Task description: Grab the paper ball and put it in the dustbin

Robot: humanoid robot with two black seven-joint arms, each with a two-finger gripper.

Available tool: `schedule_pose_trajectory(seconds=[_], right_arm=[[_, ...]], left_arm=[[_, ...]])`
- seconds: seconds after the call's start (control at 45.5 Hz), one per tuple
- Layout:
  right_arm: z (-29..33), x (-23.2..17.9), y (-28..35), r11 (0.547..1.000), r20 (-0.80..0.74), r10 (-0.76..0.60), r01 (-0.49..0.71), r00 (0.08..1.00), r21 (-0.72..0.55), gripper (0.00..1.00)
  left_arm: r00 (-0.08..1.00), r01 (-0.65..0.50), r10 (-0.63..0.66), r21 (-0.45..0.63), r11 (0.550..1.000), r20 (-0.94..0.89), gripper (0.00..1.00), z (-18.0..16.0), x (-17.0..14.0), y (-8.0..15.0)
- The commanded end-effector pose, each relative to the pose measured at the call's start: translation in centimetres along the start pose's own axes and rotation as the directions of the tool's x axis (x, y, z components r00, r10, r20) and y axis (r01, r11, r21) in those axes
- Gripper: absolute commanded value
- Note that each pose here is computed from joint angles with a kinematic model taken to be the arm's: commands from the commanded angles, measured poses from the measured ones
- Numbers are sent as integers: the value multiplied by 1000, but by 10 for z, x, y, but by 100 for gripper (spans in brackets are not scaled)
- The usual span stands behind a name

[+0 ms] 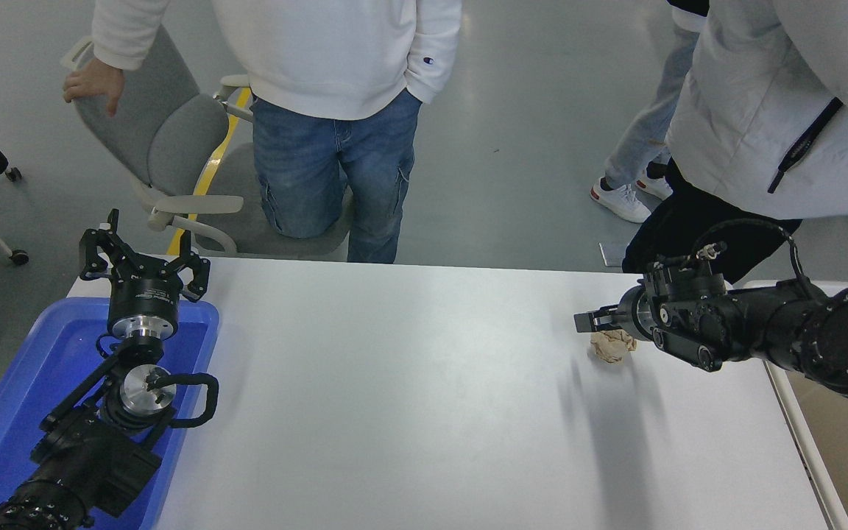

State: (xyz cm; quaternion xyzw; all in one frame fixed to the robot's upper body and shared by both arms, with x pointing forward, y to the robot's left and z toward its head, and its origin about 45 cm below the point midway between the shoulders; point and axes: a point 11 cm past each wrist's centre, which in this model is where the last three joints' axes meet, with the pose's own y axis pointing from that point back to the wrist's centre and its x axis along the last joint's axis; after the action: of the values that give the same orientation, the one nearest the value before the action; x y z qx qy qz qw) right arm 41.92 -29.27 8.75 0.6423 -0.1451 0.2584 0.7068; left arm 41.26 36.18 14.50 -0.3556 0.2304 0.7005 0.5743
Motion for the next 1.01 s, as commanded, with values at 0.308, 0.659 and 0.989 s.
schedule_pose_trajectory(seconds=[0.308, 0.659, 0.989], right_arm=[[-7, -13, -13, 999, 6, 48, -48, 999, -8, 90], [-7, -24, -15, 999, 6, 35, -35, 999, -11, 81], [-11, -28, -17, 1000, -15, 28, -28, 999, -6, 48]], left_arm=[[1000, 0, 0, 0, 1000, 0, 99, 0, 0, 0], [1000, 0, 0, 0, 1000, 0, 99, 0, 0, 0], [1000, 0, 0, 0, 1000, 0, 99, 0, 0, 0]])
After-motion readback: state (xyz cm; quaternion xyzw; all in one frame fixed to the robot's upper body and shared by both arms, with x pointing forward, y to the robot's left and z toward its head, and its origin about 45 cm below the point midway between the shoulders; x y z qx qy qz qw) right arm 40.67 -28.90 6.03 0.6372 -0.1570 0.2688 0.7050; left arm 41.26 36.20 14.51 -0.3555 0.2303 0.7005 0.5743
